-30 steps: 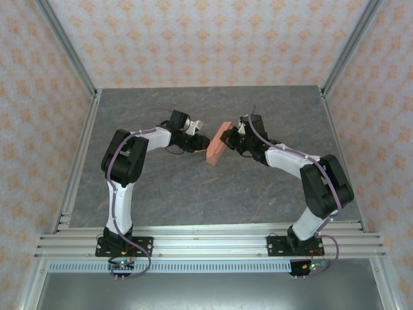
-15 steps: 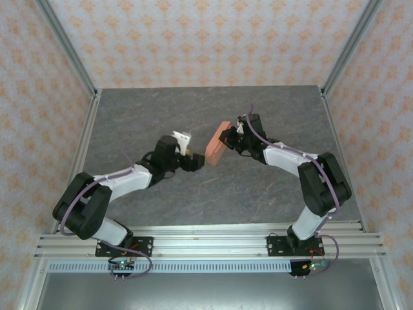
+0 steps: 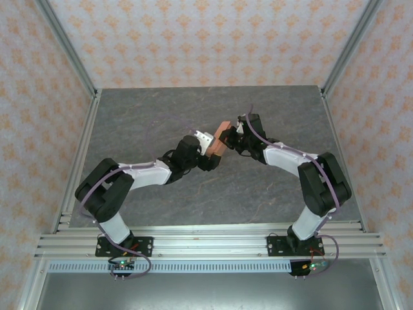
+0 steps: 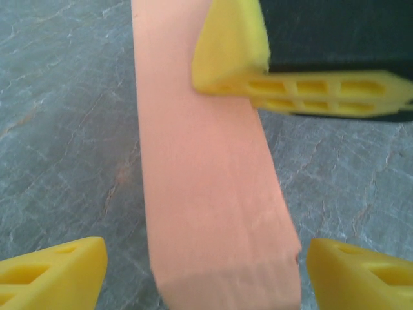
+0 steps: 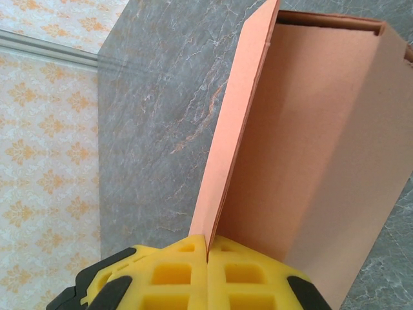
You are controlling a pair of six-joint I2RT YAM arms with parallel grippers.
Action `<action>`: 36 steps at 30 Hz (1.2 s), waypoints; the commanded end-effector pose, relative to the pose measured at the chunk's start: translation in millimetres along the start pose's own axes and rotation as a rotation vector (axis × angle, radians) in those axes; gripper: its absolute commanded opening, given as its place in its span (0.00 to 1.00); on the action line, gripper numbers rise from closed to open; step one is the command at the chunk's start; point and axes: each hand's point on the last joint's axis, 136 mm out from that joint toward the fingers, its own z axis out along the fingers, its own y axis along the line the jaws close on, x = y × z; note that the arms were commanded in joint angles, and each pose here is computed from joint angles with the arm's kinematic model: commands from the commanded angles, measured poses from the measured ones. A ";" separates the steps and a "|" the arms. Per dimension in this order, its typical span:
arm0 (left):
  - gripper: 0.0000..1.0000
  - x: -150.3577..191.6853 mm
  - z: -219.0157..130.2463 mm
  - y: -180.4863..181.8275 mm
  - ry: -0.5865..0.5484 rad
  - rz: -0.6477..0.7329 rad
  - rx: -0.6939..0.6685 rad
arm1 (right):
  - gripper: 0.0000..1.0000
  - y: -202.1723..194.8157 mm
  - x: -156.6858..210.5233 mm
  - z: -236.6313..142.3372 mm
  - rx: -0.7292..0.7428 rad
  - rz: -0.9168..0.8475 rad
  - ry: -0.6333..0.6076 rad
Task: Fold the paper box
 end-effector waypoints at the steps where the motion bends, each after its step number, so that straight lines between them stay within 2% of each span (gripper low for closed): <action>1: 0.76 -20.8 4.6 -2.2 -0.049 0.026 -0.004 | 0.00 -25.0 6.5 5.7 0.099 -0.005 0.011; 9: 0.60 -15.6 17.0 -3.5 -0.018 0.034 0.007 | 0.00 -24.2 5.9 4.8 0.096 -0.005 0.009; 14: 0.57 -9.0 23.0 -4.3 0.012 0.046 0.014 | 0.00 -22.1 4.7 3.6 0.096 -0.011 0.005; 21: 0.39 -8.0 21.7 -1.9 0.006 0.049 0.016 | 0.00 -19.3 1.7 0.6 0.094 -0.016 -0.005; 24: 0.32 -10.0 17.7 2.4 -0.008 0.041 0.025 | 0.09 -10.6 -2.3 -6.0 0.075 -0.030 -0.021; 29: 0.29 -13.2 4.7 9.6 -0.034 0.053 0.052 | 0.26 15.2 -16.0 -35.7 0.028 -0.090 -0.075; 32: 0.29 -17.6 -5.0 6.2 -0.036 0.071 0.106 | 0.35 31.3 -19.1 -60.8 0.026 -0.217 -0.087; 36: 0.28 -23.0 -15.4 1.4 0.007 0.117 0.177 | 0.41 26.2 -28.8 -95.4 0.162 -0.453 -0.121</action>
